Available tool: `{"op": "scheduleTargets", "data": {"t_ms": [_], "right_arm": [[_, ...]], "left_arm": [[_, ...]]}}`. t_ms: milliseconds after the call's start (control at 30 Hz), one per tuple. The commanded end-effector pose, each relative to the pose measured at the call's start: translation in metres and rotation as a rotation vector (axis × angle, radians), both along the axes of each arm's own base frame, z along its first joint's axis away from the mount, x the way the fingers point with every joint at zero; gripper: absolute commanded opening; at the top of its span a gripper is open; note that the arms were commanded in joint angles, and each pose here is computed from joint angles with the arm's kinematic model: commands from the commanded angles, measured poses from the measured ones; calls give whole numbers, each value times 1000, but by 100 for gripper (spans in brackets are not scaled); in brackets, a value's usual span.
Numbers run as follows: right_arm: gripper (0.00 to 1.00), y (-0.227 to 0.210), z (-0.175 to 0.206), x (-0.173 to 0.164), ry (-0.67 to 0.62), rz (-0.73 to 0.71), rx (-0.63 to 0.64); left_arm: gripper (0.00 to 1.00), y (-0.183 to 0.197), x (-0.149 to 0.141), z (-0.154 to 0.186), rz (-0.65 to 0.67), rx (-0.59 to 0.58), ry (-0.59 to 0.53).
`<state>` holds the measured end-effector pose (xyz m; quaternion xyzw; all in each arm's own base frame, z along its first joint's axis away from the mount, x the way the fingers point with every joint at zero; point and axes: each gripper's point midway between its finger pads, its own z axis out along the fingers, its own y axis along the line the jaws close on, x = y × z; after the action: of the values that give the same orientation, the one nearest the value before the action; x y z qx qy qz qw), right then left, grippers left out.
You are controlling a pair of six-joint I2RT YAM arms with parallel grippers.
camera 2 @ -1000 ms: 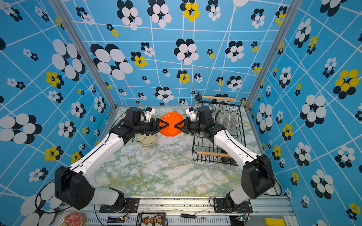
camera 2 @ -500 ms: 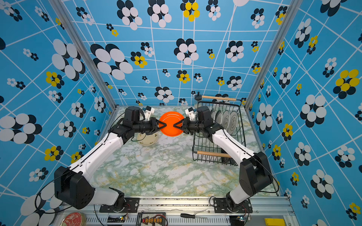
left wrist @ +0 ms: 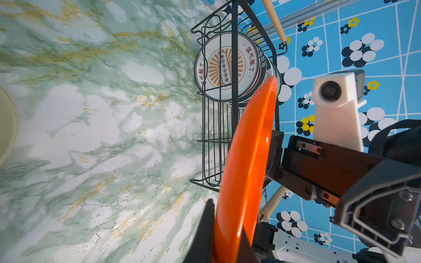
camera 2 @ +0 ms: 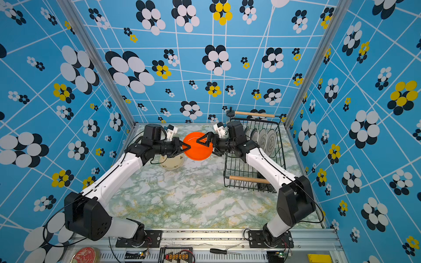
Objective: Unload the plates from the dish rack
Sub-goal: Place the plate among the plates.
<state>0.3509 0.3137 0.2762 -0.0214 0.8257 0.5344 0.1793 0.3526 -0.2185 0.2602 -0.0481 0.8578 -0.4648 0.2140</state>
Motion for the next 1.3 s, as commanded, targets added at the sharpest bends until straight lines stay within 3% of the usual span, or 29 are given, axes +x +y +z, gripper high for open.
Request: {"op": "scheduleTargets", "data": {"t_ms": [0, 133, 300, 467, 867, 1267], "right_arm": [[99, -16, -10, -2, -22, -30, -169], [99, -54, -18, -3, -57, -117, -405], [99, -139, -19, -7, -131, -323, -814], [99, -194, -9, -25, -171, -434, -1026], [99, -234, -10, -59, -167, -502, -1053], [99, -219, -37, -63, -103, -384, -1028]], "left_arm": [[0, 26, 1, 18, 40, 12, -36], [0, 63, 6, 1, 123, 61, 13], [0, 110, 17, -33, 227, 153, 68], [0, 137, 33, -68, 291, 233, 120], [0, 173, 52, -124, 385, 376, 274], [0, 190, 50, -155, 414, 433, 338]]}}
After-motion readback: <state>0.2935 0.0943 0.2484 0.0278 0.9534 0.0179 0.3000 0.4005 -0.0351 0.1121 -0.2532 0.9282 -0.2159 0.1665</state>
